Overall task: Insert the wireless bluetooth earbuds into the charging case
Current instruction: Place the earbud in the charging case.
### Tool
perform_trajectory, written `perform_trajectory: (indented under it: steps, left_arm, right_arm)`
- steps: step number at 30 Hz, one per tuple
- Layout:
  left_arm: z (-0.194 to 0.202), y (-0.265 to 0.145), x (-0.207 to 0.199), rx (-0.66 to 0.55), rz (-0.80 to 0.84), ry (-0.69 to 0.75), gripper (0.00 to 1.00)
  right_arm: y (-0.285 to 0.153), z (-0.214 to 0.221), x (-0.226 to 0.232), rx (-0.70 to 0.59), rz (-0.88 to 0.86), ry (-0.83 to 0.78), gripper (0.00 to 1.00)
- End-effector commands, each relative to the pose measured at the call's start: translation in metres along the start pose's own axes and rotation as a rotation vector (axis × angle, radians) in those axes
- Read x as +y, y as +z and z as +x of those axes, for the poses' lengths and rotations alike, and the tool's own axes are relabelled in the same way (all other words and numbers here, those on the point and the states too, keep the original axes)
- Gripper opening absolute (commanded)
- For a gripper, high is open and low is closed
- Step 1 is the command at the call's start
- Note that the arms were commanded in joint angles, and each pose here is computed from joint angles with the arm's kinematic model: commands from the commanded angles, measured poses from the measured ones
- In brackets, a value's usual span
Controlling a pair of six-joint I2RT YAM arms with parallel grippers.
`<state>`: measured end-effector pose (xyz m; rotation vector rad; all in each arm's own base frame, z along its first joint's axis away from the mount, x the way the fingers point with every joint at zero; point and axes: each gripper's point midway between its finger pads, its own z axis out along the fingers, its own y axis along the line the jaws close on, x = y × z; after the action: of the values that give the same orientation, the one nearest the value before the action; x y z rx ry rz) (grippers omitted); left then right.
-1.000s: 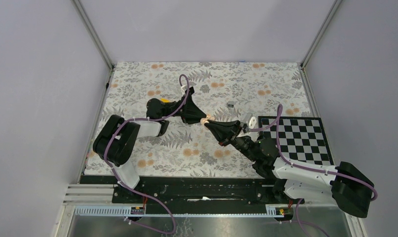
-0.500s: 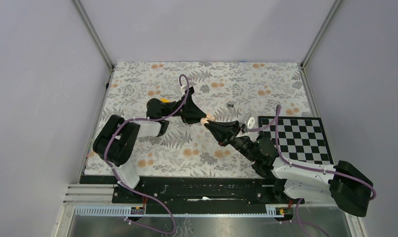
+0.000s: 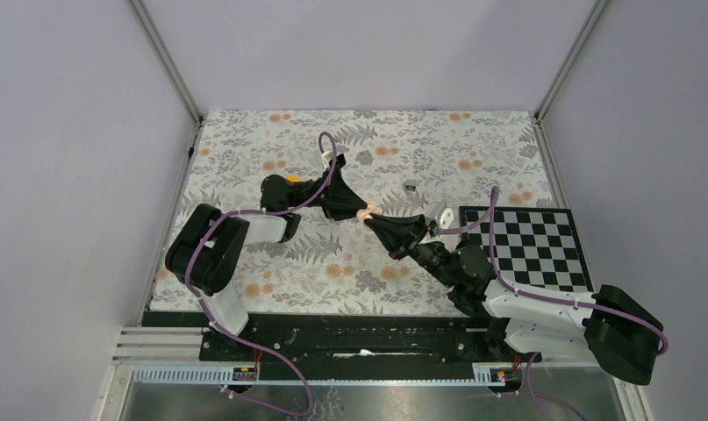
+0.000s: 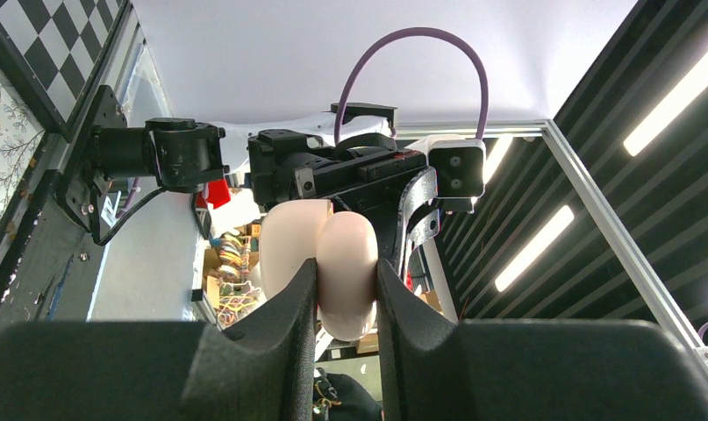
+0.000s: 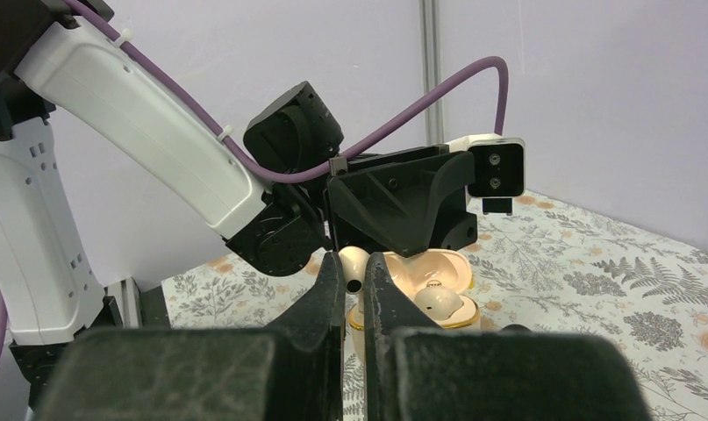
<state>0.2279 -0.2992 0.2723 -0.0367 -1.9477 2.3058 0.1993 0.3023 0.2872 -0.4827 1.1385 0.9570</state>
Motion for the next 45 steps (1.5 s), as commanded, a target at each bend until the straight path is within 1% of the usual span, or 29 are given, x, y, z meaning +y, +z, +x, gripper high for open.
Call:
perform_trajectory:
  steps: [1, 19, 25, 26, 28, 31, 33, 35, 39, 42, 45]
  left_arm:
    - [0.008, 0.0, -0.03, 0.017, 0.06, -0.13, 0.0]
    - [0.006, 0.001, -0.038, 0.0, 0.085, -0.132, 0.0]
    - [0.004, 0.0, -0.038, -0.007, 0.087, -0.13, 0.0]
    - [0.004, -0.001, -0.037, -0.008, 0.086, -0.131, 0.0]
    - [0.003, -0.002, -0.036, -0.013, 0.085, -0.134, 0.0]
    - [0.002, -0.002, -0.036, -0.016, 0.086, -0.134, 0.0]
    - [0.002, -0.001, -0.038, -0.015, 0.089, -0.128, 0.0]
    - [0.001, -0.001, -0.041, -0.013, 0.093, -0.119, 0.0]
    - [0.001, -0.001, -0.041, -0.013, 0.092, -0.119, 0.0]
    - [0.001, -0.002, -0.036, -0.018, 0.088, -0.13, 0.0]
    - [0.0, -0.001, -0.037, -0.022, 0.091, -0.13, 0.0]
  right_arm:
    - [0.001, -0.013, -0.009, -0.057, 0.036, -0.033, 0.0]
    - [-0.001, -0.007, -0.006, -0.049, 0.017, -0.004, 0.0]
    - [-0.005, 0.0, -0.008, -0.021, 0.025, -0.007, 0.0]
    - [-0.005, 0.001, -0.008, -0.019, 0.028, -0.004, 0.04]
    - [-0.006, 0.002, -0.009, -0.018, 0.035, 0.004, 0.17]
    - [-0.005, -0.002, -0.01, -0.029, 0.042, 0.007, 0.27]
    - [-0.005, -0.004, -0.01, -0.034, 0.044, 0.007, 0.37]
    - [-0.004, -0.006, -0.01, -0.038, 0.042, 0.007, 0.43]
    - [-0.005, -0.01, -0.01, -0.051, 0.044, 0.011, 0.49]
    - [-0.006, -0.014, -0.01, -0.061, 0.047, 0.012, 0.51]
    - [-0.006, -0.021, -0.01, -0.077, 0.049, 0.012, 0.57]
